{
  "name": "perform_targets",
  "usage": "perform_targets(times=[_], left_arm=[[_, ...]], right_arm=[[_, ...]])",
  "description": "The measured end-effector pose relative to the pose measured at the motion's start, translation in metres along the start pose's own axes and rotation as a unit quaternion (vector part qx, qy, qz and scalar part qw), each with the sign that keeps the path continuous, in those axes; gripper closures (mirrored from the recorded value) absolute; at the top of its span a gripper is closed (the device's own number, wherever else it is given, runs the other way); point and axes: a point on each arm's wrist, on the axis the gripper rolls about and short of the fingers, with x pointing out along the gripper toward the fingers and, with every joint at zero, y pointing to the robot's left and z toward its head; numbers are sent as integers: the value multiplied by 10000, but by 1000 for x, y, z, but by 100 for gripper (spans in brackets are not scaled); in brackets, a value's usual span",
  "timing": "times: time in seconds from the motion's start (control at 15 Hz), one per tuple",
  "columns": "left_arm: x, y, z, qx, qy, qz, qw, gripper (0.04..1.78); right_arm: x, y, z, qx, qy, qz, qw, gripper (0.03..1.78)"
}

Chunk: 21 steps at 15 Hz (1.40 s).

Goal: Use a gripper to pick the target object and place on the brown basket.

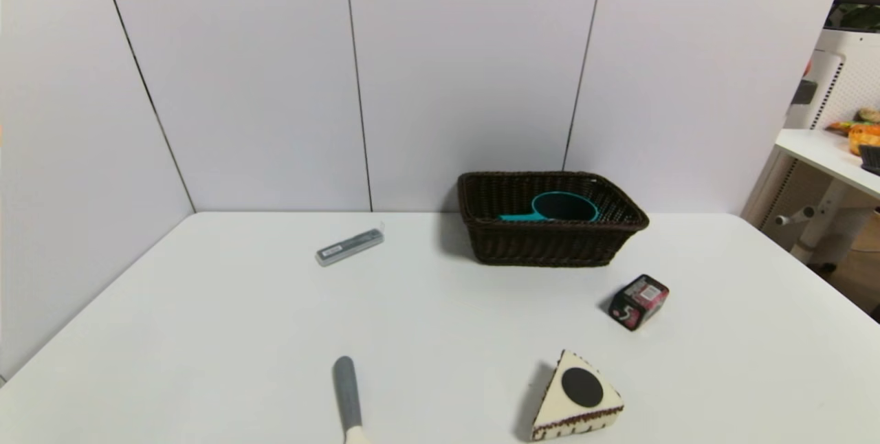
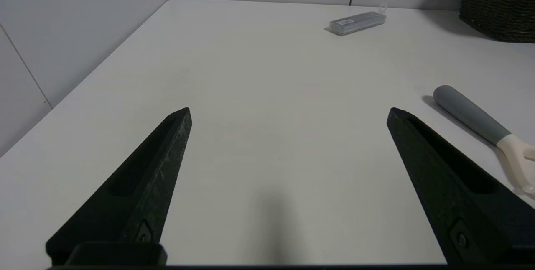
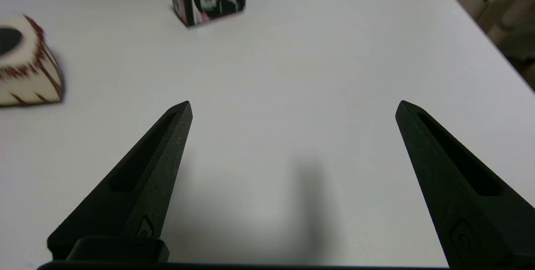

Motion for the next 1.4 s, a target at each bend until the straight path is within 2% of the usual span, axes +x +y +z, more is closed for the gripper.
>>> perform_targets(times=[0.13,0.27,0.47,0.8,1.07,1.4], left_arm=[[0,0,0,0,-2,-2,10000,13],[0,0,0,0,0,0,10000,13],[0,0,0,2,0,-2,10000,13],[0,0,0,2,0,0,10000,13],[0,0,0,0,0,-2,10000,13],[0,0,0,2,0,2,10000,13]], right_arm=[[-6,0,-6,-9,-241,61,9997,12],[-14,1,-12,43,-730,105,9973,12],[-20,1,-16,345,-1140,204,9927,12],[-22,0,-17,612,-1301,179,9895,12],[-22,0,-17,556,-1302,177,9898,12],[-22,0,-17,677,-1301,121,9891,12]])
